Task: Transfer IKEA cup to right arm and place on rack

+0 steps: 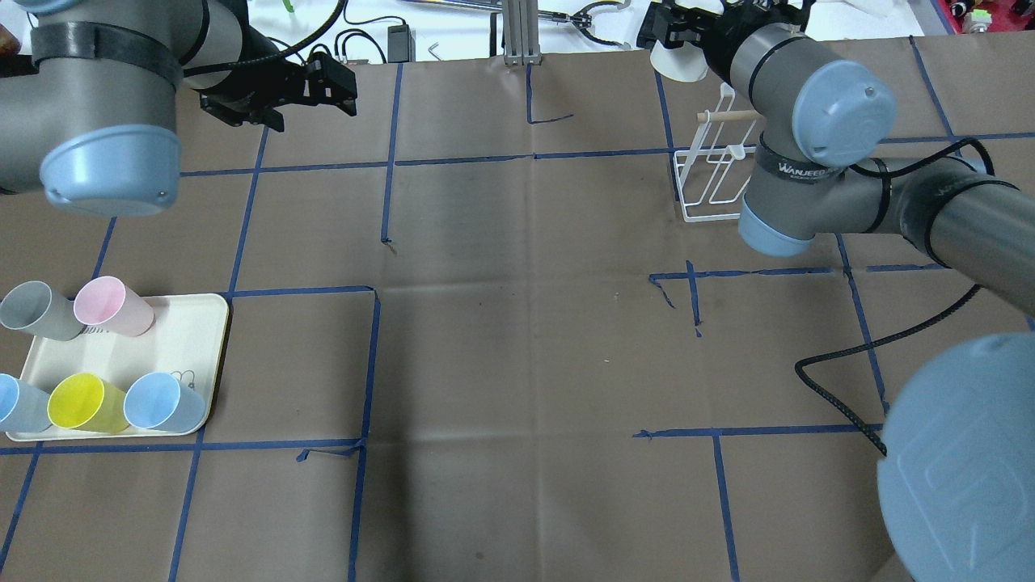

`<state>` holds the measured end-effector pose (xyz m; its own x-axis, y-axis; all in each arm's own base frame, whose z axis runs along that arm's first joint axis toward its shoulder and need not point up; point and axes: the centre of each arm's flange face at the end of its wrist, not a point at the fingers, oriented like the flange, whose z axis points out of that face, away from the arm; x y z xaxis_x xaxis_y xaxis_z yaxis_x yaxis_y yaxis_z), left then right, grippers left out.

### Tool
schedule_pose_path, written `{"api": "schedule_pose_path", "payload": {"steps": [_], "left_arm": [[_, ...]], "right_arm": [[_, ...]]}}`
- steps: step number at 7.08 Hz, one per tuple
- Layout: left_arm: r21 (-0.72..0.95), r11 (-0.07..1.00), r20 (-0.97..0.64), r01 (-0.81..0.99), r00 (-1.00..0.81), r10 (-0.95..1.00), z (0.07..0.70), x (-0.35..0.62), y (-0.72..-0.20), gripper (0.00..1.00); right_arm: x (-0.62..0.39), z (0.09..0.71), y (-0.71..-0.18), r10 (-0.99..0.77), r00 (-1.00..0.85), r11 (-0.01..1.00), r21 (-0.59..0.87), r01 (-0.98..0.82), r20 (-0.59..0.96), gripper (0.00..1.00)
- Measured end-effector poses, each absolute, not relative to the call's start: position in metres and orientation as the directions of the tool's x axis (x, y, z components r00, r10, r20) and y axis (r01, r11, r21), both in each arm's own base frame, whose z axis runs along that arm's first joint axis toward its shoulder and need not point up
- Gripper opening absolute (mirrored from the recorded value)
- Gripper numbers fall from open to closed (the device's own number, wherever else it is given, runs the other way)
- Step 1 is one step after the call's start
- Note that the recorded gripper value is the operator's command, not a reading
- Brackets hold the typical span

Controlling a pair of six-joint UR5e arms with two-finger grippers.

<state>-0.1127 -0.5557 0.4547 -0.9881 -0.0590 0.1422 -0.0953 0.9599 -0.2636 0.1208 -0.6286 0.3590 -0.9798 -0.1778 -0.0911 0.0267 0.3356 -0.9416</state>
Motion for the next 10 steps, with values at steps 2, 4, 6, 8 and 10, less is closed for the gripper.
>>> {"api": "schedule_pose_path", "payload": {"steps": [2,4,6,8,10], "left_arm": [[-0.019,0.997,0.046,-0.081,-0.996,-0.08,0.479,-0.108,-0.516,0.99],[0.07,0.997,0.0,-0.017,-1.0,-0.017,0.486,-0.102,-0.491,0.99],[0.097,0.994,0.001,0.05,-0.999,0.05,0.48,-0.08,-0.483,0.99],[0.12,0.992,0.025,0.033,-0.999,0.03,0.459,-0.014,-0.452,0.99],[0.109,0.994,0.039,-0.006,-0.999,-0.01,0.428,0.052,-0.402,0.98]], "right_arm": [[0.091,0.349,-0.654,-0.174,-0.984,0.293,-0.952,-0.084,0.034,0.11],[0.075,0.331,-0.664,-0.163,-0.985,0.309,-0.945,-0.11,0.061,0.11],[0.071,0.312,-0.662,-0.16,-0.986,0.339,-0.935,-0.106,0.054,0.11],[0.067,0.298,-0.657,-0.153,-0.987,0.368,-0.925,-0.095,0.041,0.14],[0.066,0.284,-0.65,-0.15,-0.988,0.397,-0.914,-0.086,0.028,0.98]]}}
